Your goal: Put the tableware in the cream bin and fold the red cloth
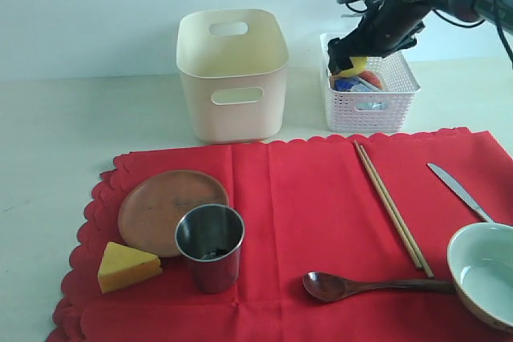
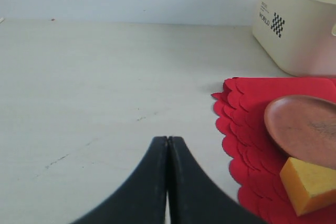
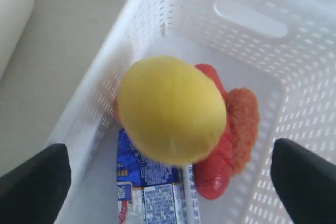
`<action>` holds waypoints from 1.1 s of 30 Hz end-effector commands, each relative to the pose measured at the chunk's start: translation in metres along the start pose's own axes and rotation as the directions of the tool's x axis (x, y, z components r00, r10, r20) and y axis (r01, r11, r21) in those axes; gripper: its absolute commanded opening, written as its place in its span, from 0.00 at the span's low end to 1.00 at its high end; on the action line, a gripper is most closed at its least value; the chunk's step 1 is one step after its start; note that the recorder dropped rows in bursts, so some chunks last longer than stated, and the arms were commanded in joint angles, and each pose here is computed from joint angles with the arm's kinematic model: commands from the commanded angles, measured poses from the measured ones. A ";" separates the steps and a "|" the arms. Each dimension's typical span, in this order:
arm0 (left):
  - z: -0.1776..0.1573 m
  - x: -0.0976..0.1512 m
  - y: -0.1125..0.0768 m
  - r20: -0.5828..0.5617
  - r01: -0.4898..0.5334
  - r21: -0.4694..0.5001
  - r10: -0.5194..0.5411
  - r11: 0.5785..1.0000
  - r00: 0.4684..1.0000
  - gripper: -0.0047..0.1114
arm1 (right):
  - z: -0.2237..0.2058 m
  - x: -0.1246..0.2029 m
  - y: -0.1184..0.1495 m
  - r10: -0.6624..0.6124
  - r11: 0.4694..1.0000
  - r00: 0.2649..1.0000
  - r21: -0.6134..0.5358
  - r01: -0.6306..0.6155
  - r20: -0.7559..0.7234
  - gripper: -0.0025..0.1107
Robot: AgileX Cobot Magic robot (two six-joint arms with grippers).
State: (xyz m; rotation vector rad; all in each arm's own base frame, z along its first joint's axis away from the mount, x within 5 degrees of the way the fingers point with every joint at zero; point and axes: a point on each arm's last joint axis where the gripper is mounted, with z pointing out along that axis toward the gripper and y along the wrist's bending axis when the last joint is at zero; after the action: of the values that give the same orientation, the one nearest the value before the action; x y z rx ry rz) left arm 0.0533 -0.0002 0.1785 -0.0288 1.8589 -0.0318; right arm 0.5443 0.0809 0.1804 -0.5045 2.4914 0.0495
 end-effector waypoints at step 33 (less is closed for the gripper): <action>-0.001 -0.003 -0.001 0.024 0.003 0.009 -0.003 1.000 1.000 0.04 | -0.162 0.082 0.063 0.065 0.965 0.925 -0.211 -0.153 -0.376 0.86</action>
State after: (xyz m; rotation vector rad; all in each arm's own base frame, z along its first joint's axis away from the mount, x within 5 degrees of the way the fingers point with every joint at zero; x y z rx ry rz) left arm 0.0533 -0.0002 0.1785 -0.0288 1.8589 -0.0318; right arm 0.3842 0.0879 0.2704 -0.5080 2.8789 0.3273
